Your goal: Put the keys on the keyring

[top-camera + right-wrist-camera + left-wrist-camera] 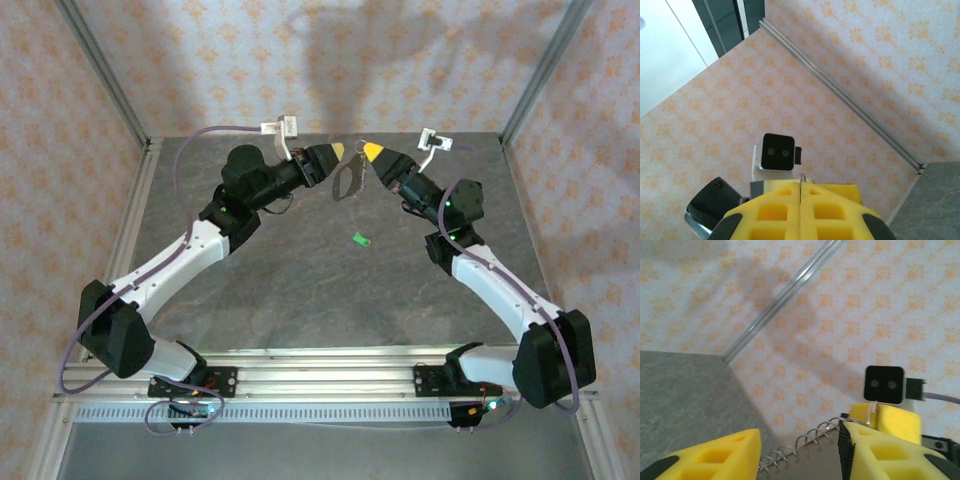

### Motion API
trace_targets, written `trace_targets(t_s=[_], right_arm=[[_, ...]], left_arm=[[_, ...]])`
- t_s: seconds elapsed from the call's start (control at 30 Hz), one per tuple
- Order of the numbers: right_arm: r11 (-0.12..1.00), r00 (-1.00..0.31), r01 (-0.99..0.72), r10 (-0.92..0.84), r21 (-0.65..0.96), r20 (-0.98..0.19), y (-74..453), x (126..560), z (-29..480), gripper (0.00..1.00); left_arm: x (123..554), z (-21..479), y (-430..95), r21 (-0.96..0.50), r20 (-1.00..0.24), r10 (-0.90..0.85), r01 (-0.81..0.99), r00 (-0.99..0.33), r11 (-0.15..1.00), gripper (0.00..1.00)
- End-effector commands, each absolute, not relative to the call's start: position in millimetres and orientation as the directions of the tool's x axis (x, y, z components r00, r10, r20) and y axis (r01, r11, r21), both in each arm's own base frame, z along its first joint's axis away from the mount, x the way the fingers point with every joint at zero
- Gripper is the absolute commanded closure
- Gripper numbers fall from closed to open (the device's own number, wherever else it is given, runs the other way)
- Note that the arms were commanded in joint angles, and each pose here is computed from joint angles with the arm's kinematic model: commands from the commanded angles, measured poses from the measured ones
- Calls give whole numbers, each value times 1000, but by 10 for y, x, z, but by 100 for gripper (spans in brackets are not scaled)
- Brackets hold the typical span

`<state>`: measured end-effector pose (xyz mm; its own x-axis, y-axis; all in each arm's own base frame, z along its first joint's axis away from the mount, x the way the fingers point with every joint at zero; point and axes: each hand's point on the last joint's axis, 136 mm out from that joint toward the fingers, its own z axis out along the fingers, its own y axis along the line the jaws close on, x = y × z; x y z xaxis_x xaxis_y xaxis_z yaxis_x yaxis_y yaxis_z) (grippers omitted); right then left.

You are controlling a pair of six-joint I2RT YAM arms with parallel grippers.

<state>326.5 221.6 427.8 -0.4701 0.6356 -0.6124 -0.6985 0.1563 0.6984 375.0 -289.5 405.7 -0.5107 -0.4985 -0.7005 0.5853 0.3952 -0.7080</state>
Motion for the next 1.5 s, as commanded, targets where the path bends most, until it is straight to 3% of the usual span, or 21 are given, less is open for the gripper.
trace_targets(t_s=[0.0, 0.2, 1.2, 1.47], right_arm=[[109, -428, -746, 678, 657, -598, 2198, 3197, 4470, 100], [96, -438, -745, 675, 660, -593, 2251, 3199, 4456, 100], [77, -471, -737, 655, 672, -591, 2328, 3212, 4387, 100], [78, -480, -731, 647, 678, -592, 2347, 3226, 4346, 100]], left_arm=[[3621, 4412, -2892, -688, -690, -562, 653, -456, 316, 58], [3635, 4408, -2934, -692, -678, -573, 662, -460, 288, 65], [3633, 4432, -3144, -682, -685, -545, 687, -483, 249, 73], [3642, 4439, -3155, -680, -688, -544, 688, -480, 254, 86]])
